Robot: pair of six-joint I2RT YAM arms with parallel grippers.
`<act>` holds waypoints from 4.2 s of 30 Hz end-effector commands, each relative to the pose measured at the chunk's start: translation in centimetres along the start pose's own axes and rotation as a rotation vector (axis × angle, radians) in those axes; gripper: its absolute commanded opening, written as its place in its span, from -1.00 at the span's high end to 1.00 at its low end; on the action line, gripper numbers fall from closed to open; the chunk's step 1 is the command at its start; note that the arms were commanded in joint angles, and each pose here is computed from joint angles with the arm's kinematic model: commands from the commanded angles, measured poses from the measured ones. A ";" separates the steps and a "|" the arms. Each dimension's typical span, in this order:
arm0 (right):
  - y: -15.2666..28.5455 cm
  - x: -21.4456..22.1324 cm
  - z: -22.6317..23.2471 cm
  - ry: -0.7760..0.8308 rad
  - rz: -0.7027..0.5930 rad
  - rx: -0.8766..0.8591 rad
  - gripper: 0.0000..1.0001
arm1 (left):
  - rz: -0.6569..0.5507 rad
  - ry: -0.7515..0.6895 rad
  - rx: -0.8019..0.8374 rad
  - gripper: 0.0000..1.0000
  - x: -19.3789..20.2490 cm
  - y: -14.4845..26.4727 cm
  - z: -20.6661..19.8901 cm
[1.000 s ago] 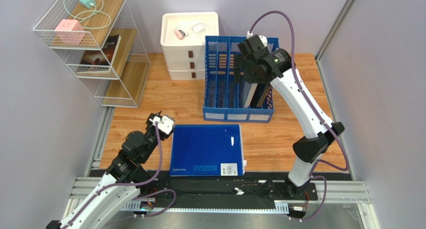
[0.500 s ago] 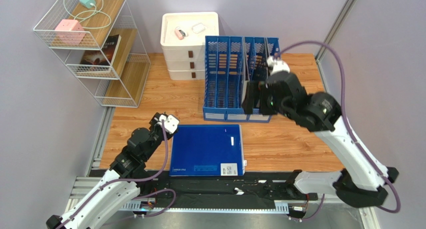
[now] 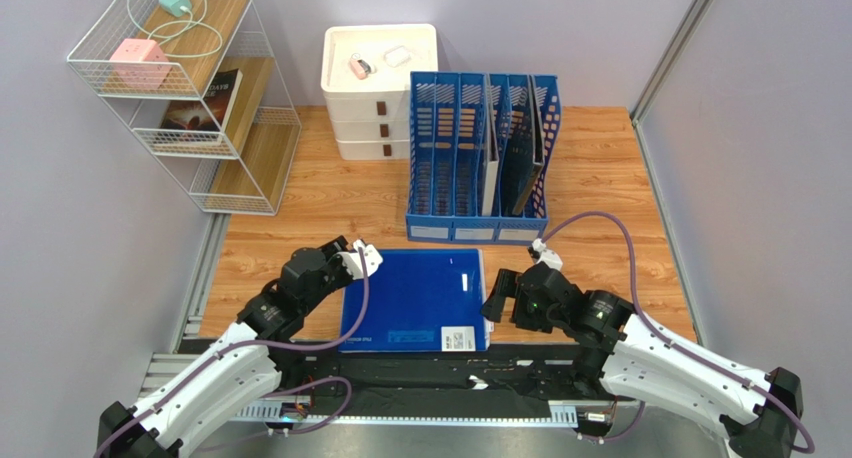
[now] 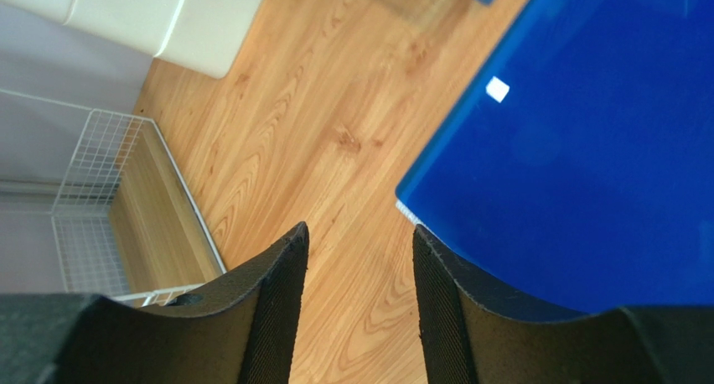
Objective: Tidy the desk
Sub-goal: Pick up the folder from the corner of the board.
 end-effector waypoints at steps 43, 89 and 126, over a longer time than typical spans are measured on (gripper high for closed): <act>-3.7 4.5 3.9 -0.233 0.053 -0.317 -0.99 | 0.255 -0.314 0.271 -0.04 6.7 -2.4 -4.4; -3.5 5.7 3.0 -0.377 -0.024 -0.368 -0.79 | 0.290 -0.350 0.368 0.05 5.7 -3.1 -6.4; -2.9 5.9 6.5 -0.319 0.008 -0.369 -0.68 | 0.266 -0.337 0.414 0.12 5.1 -2.8 -7.3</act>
Point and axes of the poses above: each gripper's point midway between its finger pads, its own y axis back along the fingers, its own z axis along the line the jaws close on, x = y × z, the point moved 6 cm from there along y, back along the fingers, and after that the axes turned 12 degrees about y, right-handed, at the moved point
